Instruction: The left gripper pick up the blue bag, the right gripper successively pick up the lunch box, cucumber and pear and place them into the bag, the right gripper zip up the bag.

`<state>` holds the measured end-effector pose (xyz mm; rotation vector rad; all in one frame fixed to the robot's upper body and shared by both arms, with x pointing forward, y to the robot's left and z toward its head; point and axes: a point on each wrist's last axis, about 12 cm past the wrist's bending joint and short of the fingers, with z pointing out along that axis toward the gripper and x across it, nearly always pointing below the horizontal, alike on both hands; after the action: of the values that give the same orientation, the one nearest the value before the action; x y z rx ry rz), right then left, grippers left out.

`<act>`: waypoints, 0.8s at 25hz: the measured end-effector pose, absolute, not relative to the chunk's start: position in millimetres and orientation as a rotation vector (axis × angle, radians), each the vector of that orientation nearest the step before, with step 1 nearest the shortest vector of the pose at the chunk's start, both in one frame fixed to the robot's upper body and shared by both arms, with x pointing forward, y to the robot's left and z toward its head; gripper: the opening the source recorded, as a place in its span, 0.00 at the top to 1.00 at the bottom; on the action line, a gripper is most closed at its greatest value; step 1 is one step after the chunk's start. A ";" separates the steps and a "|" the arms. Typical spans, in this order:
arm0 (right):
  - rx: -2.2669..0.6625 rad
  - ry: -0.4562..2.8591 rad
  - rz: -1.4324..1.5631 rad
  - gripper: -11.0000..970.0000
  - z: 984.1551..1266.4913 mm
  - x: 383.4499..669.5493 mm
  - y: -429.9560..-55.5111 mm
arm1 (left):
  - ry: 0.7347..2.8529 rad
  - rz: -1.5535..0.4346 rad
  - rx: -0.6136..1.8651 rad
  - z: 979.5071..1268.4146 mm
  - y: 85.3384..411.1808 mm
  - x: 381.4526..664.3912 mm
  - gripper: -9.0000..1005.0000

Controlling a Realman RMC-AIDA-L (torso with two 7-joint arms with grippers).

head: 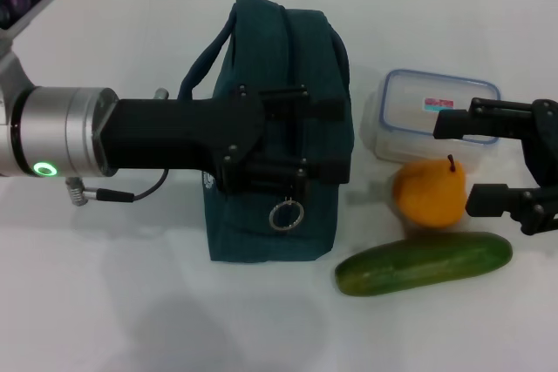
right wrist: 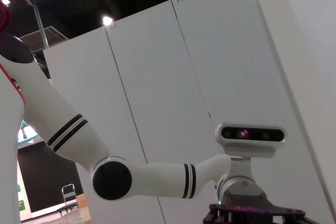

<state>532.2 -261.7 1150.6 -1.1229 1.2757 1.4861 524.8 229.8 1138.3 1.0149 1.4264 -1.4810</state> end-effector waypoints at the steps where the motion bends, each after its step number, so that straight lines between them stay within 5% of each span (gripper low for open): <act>1: -1.122 1.275 1.487 0.13 1150.5 532.2 -261.3 | 1.427 -1.481 1.015 1138.1 230.0 524.6 0.16; 20: -1.169 1.307 1.473 0.14 1143.3 541.0 -229.2 | 1.457 -1.470 0.946 1136.2 256.4 513.5 0.16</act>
<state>541.0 -229.2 1143.3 -1.1691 1.3073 1.4728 513.5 256.4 1136.2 0.9463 1.4566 -1.4704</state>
